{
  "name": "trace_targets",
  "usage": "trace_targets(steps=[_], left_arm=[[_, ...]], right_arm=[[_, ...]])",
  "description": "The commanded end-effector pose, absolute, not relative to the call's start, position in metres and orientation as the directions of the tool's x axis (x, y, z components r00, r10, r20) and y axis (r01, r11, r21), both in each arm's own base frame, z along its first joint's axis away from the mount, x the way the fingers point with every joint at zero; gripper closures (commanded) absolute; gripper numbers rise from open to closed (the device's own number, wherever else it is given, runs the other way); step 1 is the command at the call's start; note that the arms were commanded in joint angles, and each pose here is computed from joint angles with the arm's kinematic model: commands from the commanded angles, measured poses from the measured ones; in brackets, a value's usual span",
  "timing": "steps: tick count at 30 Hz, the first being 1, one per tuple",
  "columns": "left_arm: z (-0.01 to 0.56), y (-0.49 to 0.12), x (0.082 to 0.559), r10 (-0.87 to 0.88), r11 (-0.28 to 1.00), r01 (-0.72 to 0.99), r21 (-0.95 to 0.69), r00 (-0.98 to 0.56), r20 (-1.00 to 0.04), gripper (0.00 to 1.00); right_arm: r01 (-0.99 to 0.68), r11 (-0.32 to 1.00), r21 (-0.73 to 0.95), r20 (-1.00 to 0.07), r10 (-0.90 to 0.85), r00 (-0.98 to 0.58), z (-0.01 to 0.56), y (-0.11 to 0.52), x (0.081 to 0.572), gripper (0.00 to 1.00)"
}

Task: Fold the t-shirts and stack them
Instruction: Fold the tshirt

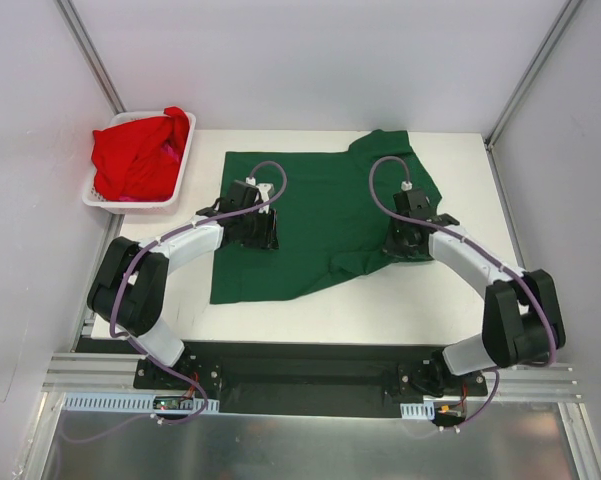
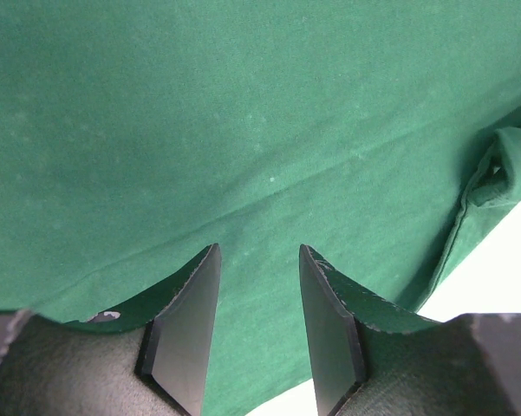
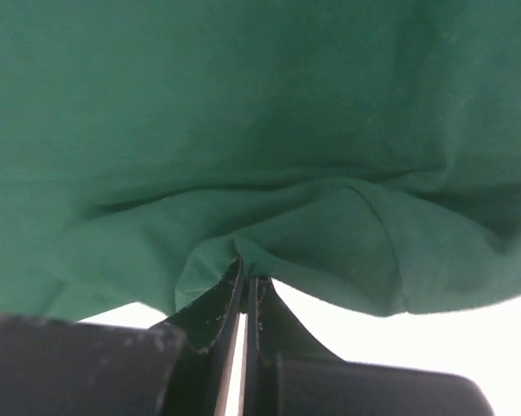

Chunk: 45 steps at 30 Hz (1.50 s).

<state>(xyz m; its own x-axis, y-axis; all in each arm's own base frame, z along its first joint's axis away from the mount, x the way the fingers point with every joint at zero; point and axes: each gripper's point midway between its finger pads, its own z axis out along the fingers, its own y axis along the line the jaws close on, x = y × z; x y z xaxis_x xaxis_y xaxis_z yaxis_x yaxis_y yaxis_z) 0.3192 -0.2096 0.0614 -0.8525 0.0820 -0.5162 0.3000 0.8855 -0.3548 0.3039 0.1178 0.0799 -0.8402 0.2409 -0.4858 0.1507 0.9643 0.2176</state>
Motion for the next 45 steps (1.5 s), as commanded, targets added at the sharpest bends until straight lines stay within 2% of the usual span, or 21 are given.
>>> trace_targets(steps=[1,11,16,18,20,22,23,26,33,37,45], left_arm=[[0.076,-0.212,0.330,0.085,0.872,0.332,-0.359,-0.826,-0.558,0.59],[0.077,-0.210,0.332,0.082,0.875,0.328,-0.356,-0.826,-0.558,0.59],[0.076,-0.209,0.332,0.081,0.876,0.324,-0.357,-0.829,-0.554,0.59],[0.076,-0.208,0.332,0.080,0.877,0.323,-0.357,-0.829,-0.553,0.59],[0.076,-0.209,0.332,0.080,0.876,0.324,-0.358,-0.829,-0.554,0.59],[0.075,-0.208,0.331,0.081,0.878,0.321,-0.356,-0.831,-0.551,0.59],[0.075,-0.208,0.330,0.084,0.877,0.323,-0.355,-0.831,-0.550,0.59],[0.075,-0.208,0.330,0.082,0.877,0.323,-0.357,-0.831,-0.550,0.59],[0.074,-0.208,0.329,0.079,0.876,0.318,-0.362,-0.835,-0.544,0.59],[0.076,-0.210,0.329,0.078,0.872,0.322,-0.368,-0.834,-0.546,0.59],[0.079,-0.209,0.328,0.077,0.872,0.325,-0.365,-0.829,-0.554,0.59]], right_arm=[[0.099,0.972,0.211,-0.524,0.198,-0.828,0.083,0.126,0.331,0.99],[0.068,0.983,0.173,-0.605,0.160,-0.780,0.099,0.131,0.380,0.99],[0.066,0.984,0.164,-0.606,0.153,-0.781,0.098,0.134,0.395,0.99],[0.064,0.986,0.153,-0.607,0.144,-0.781,0.094,0.135,0.401,0.90],[0.065,0.988,0.139,-0.615,0.137,-0.777,0.093,0.134,0.406,0.75],[0.065,0.990,0.127,-0.623,0.131,-0.771,0.092,0.132,0.411,0.69],[0.064,0.991,0.120,-0.631,0.126,-0.766,0.093,0.131,0.414,0.59],[0.070,0.991,0.110,-0.639,0.125,-0.759,0.095,0.127,0.418,0.51],[0.079,0.990,0.120,-0.648,0.138,-0.749,0.109,0.120,0.401,0.49],[0.105,0.987,0.122,-0.619,0.158,-0.770,0.101,0.113,0.380,0.49],[0.136,0.963,0.233,-0.576,0.249,-0.779,0.093,0.108,0.349,0.49]])
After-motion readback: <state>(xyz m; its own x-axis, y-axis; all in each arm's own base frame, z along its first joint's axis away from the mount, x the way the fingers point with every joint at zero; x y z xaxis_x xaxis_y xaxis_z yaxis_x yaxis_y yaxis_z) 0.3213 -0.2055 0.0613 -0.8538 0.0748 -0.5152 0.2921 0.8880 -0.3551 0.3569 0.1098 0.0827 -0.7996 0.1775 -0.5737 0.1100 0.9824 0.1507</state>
